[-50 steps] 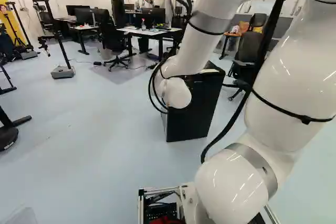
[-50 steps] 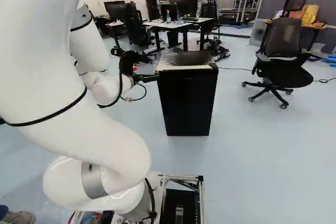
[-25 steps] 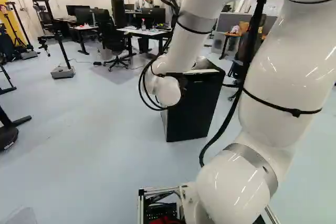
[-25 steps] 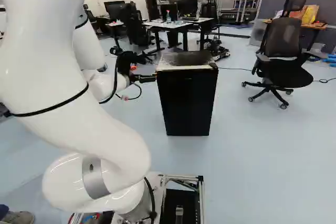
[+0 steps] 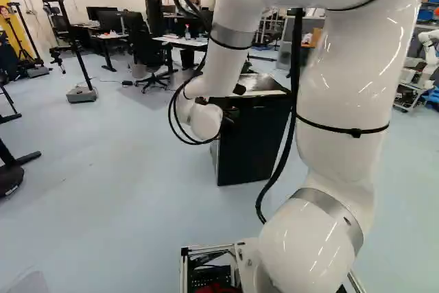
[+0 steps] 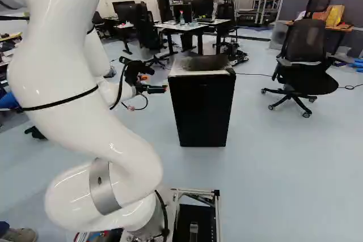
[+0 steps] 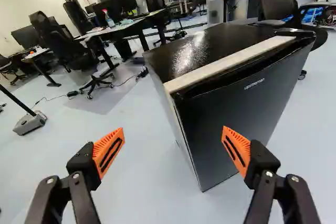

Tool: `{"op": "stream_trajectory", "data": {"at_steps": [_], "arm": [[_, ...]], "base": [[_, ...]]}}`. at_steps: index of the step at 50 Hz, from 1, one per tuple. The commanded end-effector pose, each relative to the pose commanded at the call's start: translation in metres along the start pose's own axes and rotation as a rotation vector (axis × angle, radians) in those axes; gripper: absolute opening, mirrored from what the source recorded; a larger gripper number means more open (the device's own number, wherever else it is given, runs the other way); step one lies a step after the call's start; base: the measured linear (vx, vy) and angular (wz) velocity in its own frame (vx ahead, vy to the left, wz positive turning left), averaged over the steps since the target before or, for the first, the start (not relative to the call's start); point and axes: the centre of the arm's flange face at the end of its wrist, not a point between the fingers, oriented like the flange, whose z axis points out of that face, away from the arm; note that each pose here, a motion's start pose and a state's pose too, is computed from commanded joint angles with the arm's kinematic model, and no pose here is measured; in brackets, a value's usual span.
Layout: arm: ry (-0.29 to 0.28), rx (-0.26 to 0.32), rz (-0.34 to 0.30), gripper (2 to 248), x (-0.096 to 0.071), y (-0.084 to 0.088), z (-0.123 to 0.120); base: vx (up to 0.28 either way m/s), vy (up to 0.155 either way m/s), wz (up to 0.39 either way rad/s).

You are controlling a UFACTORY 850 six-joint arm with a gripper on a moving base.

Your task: Grab a drink from the fridge

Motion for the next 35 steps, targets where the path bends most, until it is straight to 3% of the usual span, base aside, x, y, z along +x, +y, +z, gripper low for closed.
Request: {"op": "stream_trajectory", "data": {"at_steps": [35], "arm": [[0.072, -0.132, 0.022, 247, -0.036, -0.030, 0.039]], "base": [[0.000, 0.000, 0.000]]}}
